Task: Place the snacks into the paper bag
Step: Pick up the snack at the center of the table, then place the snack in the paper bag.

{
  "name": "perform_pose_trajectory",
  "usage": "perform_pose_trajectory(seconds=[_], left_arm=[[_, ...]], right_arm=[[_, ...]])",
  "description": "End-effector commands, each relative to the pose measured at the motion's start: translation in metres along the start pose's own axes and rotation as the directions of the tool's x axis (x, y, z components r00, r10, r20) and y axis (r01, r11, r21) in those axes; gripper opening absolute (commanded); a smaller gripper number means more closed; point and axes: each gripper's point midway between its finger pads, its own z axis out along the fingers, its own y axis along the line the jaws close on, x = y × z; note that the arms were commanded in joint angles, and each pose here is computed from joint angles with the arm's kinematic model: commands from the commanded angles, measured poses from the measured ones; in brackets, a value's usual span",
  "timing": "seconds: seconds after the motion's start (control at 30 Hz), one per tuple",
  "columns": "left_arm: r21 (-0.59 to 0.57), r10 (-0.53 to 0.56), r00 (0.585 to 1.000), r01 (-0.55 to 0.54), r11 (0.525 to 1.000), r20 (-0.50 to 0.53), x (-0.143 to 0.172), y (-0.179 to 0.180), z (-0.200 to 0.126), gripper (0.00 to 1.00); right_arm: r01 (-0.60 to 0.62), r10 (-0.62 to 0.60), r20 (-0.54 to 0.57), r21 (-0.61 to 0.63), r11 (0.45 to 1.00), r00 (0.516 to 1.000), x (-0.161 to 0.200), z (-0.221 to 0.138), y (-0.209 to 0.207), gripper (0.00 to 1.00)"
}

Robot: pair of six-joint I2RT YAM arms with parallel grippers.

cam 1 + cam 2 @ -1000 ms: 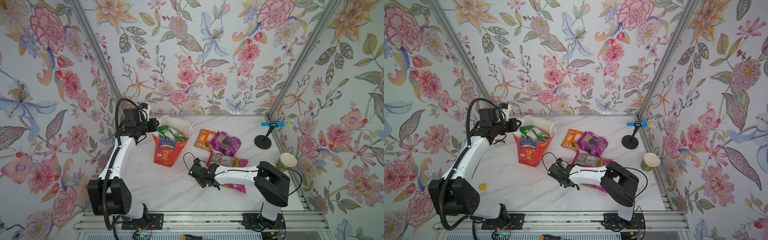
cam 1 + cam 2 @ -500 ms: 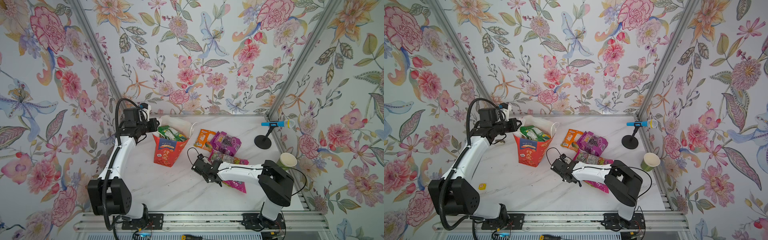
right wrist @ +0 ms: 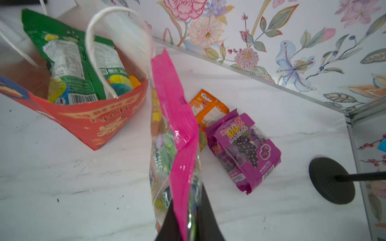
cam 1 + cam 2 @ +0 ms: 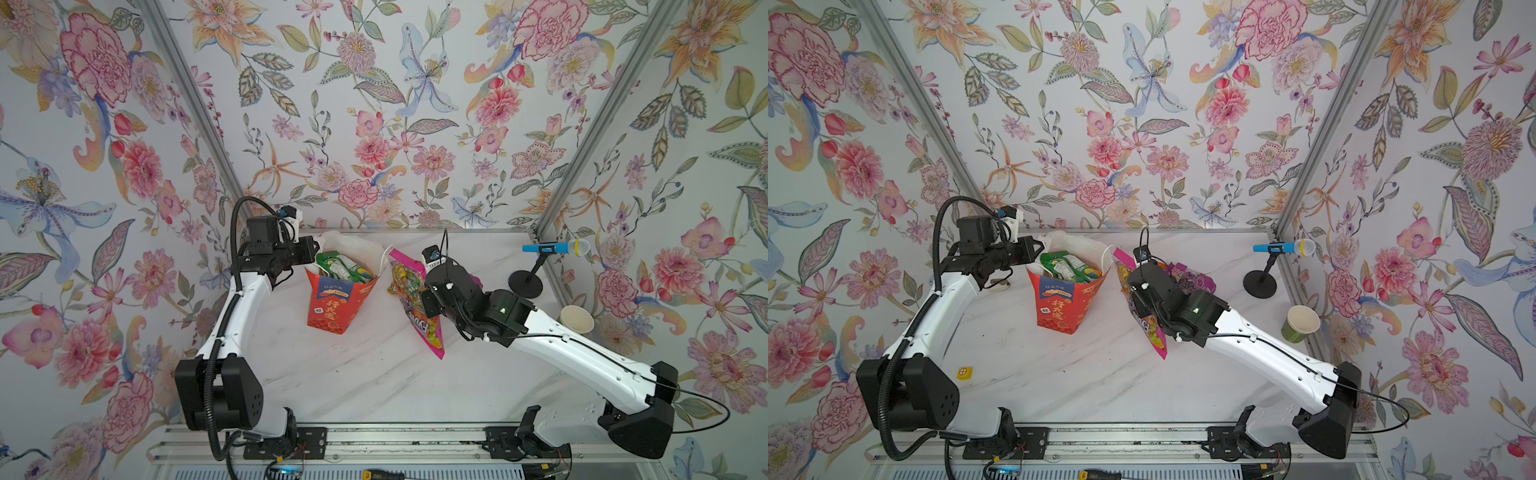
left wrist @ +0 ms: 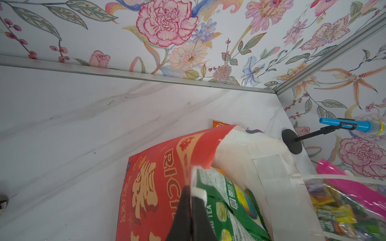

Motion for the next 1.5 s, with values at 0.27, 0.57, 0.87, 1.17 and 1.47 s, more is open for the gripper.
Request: perform_pose_trajectory(seconds=[0.27,0.57,0.87,1.17,1.47], left_arm=[[0.038,0.025,0.999,-0.027,0.999,0.049,-0.009,-0.009,-0.009,0.00],[0.049,0.020,0.999,-0.022,0.999,0.045,-0.008,-0.010,-0.008,0.00],[0.053,0.016,0.999,-0.018,0.998,0.042,-0.007,-0.010,-0.006,0.00],[0.027,0.022,0.999,-0.023,0.999,0.040,-0.007,-0.005,-0.006,0.00],[-0.043,0.054,0.997,-0.051,0.998,0.063,-0.018,-0.002,-0.018,0.00]], right_arm=[[-0.077,0.084,0.358,-0.034,0.996,0.930,-0.135,-0.064,-0.039,0.00],[-0.047,0.088,0.520,-0.093,0.995,0.850,-0.221,-0.092,-0.042,0.00],[-0.008,0.137,0.630,-0.204,0.979,0.764,-0.285,-0.105,-0.025,0.00],[0.046,0.232,0.691,-0.359,0.932,0.685,-0.316,-0.116,0.008,0.00],[0.106,0.296,0.703,-0.468,0.878,0.646,-0.328,-0.123,0.050,0.00]])
